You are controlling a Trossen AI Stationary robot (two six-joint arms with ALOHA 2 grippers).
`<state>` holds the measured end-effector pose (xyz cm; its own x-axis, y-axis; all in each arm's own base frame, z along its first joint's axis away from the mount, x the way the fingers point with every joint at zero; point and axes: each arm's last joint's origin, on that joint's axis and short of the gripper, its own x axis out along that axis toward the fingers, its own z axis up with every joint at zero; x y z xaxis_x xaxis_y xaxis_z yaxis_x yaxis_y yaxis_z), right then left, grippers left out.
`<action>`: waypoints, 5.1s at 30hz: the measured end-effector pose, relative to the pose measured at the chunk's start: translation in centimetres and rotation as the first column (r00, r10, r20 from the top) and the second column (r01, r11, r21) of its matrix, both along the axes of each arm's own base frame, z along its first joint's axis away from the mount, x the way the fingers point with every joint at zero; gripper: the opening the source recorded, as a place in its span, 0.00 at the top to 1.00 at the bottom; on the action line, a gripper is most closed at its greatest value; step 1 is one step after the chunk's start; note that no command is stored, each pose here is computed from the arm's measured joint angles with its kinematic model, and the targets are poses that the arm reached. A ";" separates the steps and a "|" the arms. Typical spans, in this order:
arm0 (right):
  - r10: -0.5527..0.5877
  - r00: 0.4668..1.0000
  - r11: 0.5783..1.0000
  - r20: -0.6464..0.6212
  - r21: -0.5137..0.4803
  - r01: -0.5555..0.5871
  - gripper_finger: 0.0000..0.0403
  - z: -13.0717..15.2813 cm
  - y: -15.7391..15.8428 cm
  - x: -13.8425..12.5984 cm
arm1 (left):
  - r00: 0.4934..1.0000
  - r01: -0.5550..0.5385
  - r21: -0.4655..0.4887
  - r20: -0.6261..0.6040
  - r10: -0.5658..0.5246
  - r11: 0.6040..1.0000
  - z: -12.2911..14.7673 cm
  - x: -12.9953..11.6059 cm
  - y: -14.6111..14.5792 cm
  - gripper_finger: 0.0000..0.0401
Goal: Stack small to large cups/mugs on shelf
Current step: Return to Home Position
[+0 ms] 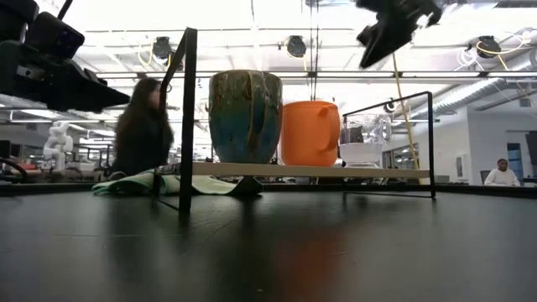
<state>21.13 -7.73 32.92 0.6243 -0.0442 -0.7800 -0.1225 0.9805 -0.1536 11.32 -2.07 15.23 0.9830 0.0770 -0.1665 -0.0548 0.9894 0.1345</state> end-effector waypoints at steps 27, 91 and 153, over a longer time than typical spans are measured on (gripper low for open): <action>-0.075 0.929 0.966 0.361 0.258 -0.022 1.00 -6.9 6.9 -9.7 | 0.991 0.064 0.040 0.116 -0.068 0.997 1.5 -0.9 -2.6 1.00; 0.019 0.748 0.922 0.663 0.277 -0.269 1.00 -13.4 8.4 -11.3 | 0.992 0.062 0.004 0.112 -0.062 0.998 1.4 -1.4 1.9 1.00; 0.154 0.604 0.876 0.782 0.175 -0.450 1.00 -11.8 9.9 -11.4 | 0.992 0.117 -0.139 0.067 -0.108 0.983 2.8 -1.9 1.7 0.94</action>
<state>9.74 2.15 21.09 0.9102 0.4140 0.0137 -0.4138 0.9102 -0.0166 9.41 -0.36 18.03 0.9925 -0.0551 -0.1090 0.0545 0.9985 -0.0086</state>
